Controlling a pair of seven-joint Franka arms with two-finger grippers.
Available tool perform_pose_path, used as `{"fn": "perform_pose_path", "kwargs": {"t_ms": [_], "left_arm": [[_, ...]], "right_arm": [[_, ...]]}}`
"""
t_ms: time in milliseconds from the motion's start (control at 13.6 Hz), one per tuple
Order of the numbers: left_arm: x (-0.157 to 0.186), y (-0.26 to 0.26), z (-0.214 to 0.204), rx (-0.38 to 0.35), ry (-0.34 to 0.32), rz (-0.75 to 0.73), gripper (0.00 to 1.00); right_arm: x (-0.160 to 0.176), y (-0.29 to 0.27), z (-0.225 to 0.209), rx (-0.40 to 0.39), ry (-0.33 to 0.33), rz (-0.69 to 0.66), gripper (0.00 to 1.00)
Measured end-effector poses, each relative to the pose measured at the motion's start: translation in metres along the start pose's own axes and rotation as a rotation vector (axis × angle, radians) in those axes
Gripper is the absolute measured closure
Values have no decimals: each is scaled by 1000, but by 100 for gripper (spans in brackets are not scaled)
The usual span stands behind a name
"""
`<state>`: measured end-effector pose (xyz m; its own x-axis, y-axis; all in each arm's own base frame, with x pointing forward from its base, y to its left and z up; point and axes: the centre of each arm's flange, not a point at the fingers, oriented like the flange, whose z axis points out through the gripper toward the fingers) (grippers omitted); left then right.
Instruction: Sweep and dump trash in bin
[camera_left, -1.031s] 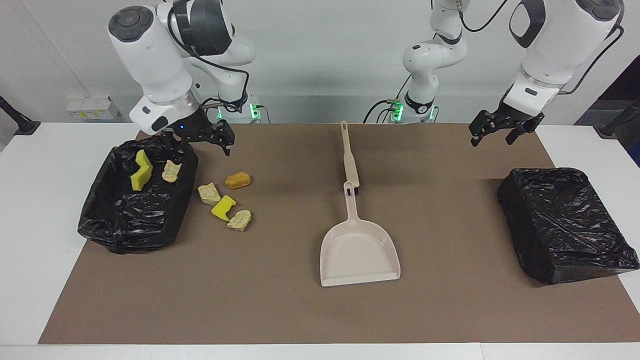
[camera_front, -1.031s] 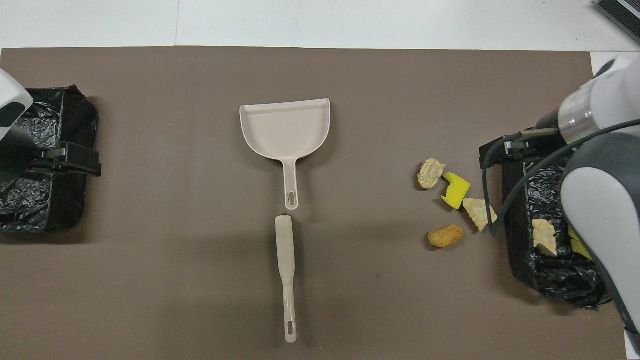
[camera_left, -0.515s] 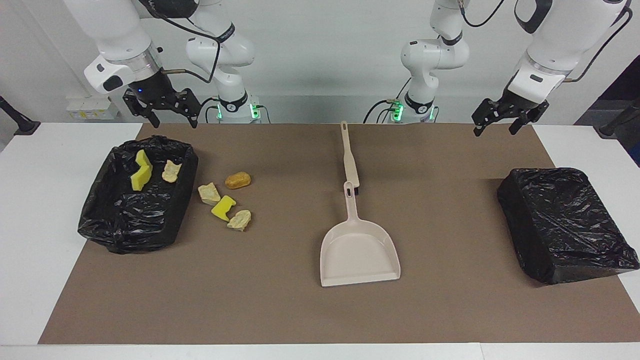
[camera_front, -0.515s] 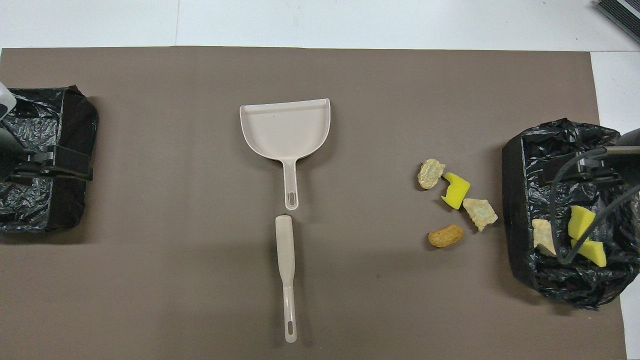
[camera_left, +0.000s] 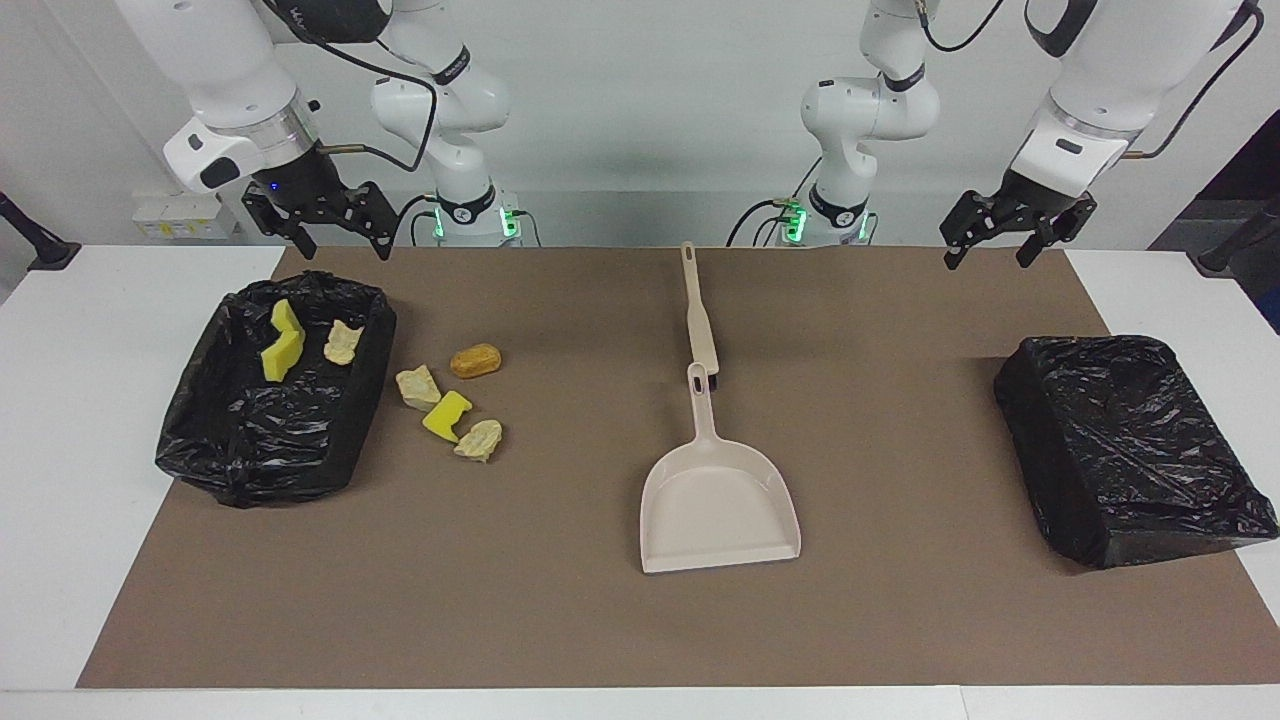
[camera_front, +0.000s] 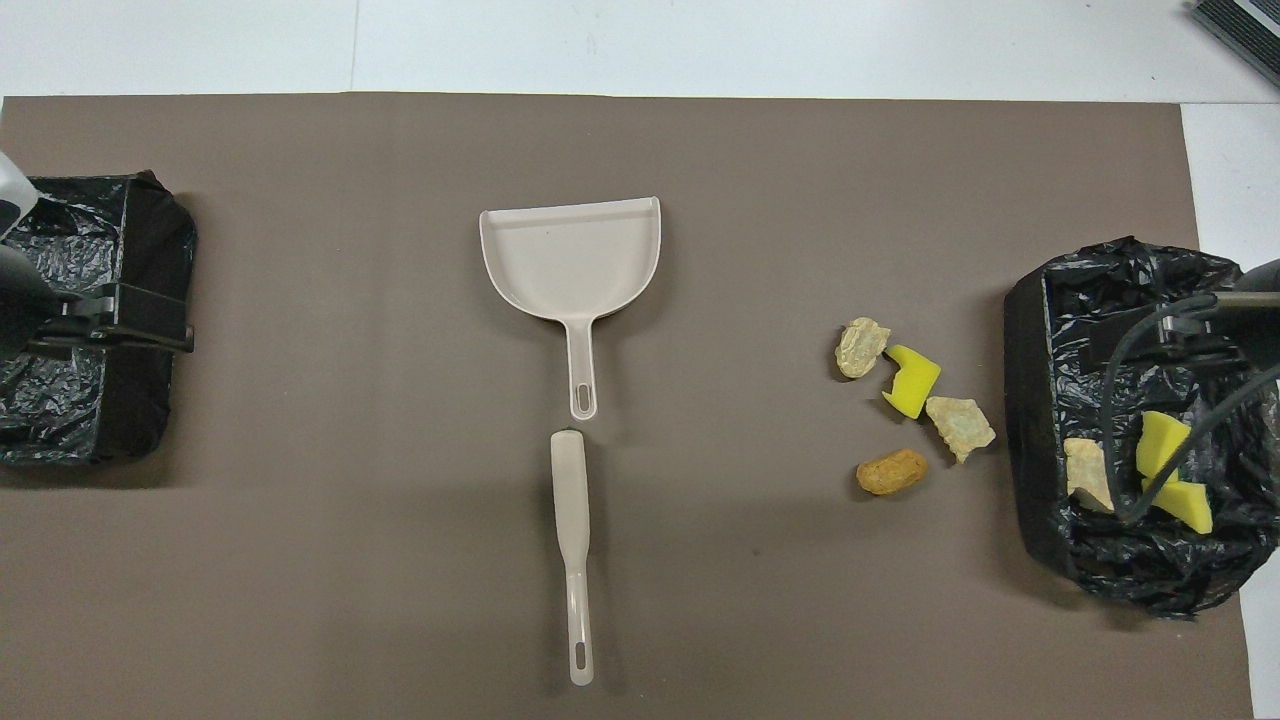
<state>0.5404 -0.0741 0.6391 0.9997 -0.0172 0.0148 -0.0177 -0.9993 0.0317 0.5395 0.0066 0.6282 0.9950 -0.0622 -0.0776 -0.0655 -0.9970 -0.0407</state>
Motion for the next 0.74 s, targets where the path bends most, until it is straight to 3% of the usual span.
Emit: {"fn": "perform_pose_path", "kwargs": {"t_ms": [221,736], "left_arm": [[11,41,30,-14,30,64,0],[28,173,144,-32,39,82,0]], "right_arm": [[-4,-12,5,-2,-11,-23,0],[-15,-17,10,-2,-26,-35,0]]}}
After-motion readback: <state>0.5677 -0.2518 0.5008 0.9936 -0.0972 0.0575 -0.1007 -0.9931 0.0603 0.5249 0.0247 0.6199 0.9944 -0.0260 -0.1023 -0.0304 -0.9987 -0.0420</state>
